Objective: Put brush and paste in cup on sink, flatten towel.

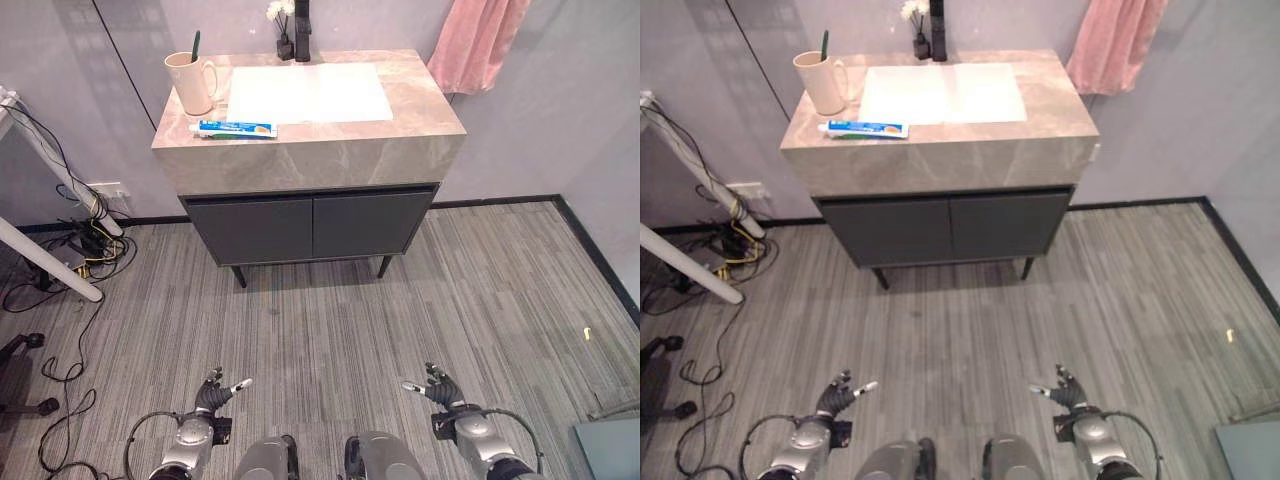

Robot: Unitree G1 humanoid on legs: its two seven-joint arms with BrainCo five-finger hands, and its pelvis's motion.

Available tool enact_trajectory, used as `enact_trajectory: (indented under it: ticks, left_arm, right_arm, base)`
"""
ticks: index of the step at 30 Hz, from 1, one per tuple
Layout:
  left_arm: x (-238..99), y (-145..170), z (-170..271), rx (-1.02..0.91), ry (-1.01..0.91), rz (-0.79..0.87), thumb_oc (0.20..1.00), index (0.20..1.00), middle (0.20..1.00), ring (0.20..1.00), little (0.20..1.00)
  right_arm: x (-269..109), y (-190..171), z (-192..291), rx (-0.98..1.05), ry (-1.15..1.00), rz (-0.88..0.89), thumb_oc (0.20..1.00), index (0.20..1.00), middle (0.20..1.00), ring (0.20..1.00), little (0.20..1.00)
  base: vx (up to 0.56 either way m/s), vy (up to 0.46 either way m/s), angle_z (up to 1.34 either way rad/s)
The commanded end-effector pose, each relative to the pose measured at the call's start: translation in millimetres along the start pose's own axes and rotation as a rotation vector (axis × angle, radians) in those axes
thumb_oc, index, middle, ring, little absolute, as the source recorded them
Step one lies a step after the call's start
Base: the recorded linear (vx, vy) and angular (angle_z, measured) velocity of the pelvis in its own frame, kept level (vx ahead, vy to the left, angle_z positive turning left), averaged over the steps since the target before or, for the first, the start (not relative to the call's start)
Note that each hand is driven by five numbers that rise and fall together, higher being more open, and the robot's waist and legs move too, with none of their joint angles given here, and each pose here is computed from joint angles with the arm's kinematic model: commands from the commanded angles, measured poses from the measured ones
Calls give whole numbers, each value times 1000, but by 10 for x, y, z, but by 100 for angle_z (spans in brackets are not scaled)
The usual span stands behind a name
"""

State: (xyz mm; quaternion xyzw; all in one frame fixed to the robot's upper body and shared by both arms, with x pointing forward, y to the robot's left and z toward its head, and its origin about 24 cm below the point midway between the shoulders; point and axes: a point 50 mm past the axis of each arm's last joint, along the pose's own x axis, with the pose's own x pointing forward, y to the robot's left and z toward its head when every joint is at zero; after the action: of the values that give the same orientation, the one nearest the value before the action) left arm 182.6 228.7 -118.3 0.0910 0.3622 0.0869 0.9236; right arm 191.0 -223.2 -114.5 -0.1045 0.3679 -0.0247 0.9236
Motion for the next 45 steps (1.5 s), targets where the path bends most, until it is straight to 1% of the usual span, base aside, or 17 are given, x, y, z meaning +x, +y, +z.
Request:
enact_trajectory:
  ticks: [1, 11, 18, 24, 27, 30, 38, 41, 45]
  left_arm:
    - [9, 49, 92, 0, -63, 3, 1000, 1000, 1000, 1000, 1000]
    - [10, 79, 49, -11, -40, 33, 1000, 1000, 1000, 1000, 1000]
    - [3, 61, -9, 0, -11, 26, 1000, 1000, 1000, 1000, 1000]
    - [-1, 46, -18, 2, -10, 19, 1000, 1000, 1000, 1000, 1000]
    - [-6, 34, -23, -76, -4, 19, 1000, 1000, 1000, 1000, 1000]
    - [3, 14, 11, -33, -19, 0, 1000, 1000, 1000, 1000, 1000]
    - [7, -6, -43, -37, 20, 2, 1000, 1000, 1000, 1000, 1000]
    - [5, -19, -56, 10, 25, -24, 1000, 1000, 1000, 1000, 1000]
    - [53, 1, 66, 35, -5, -23, 1000, 1000, 1000, 1000, 1000]
  right_arm:
    - [22, -73, 130, 41, -75, -21, 1000, 1000, 1000, 1000, 1000]
    - [24, -96, 45, -2, -27, -52, 1000, 1000, 1000, 1000, 1000]
    - [28, -57, 57, -44, -27, -29, 1000, 1000, 1000, 1000, 1000]
    - [25, -73, 50, -9, -26, -43, 1000, 1000, 1000, 1000, 1000]
    - [27, -53, 43, 7, -20, -36, 1000, 1000, 1000, 1000, 1000]
    - [35, -42, 79, -7, -31, -21, 1000, 1000, 1000, 1000, 1000]
    - [37, -90, 105, -46, -39, -27, 1000, 1000, 1000, 1000, 1000]
    - [38, -129, 82, -67, -22, -39, 1000, 1000, 1000, 1000, 1000]
    - [40, -196, 146, -77, -50, -55, 1000, 1000, 1000, 1000, 1000]
  base:
    - [0, 0, 0]
    - [0, 0, 0]
    - [0, 0, 0]
    - [-1, -13, -1]
    - [-4, -36, 3]
    - [-4, -11, -1]
    - [-13, -48, 0]
    - [31, -122, 4]
    - [-14, -167, 26]
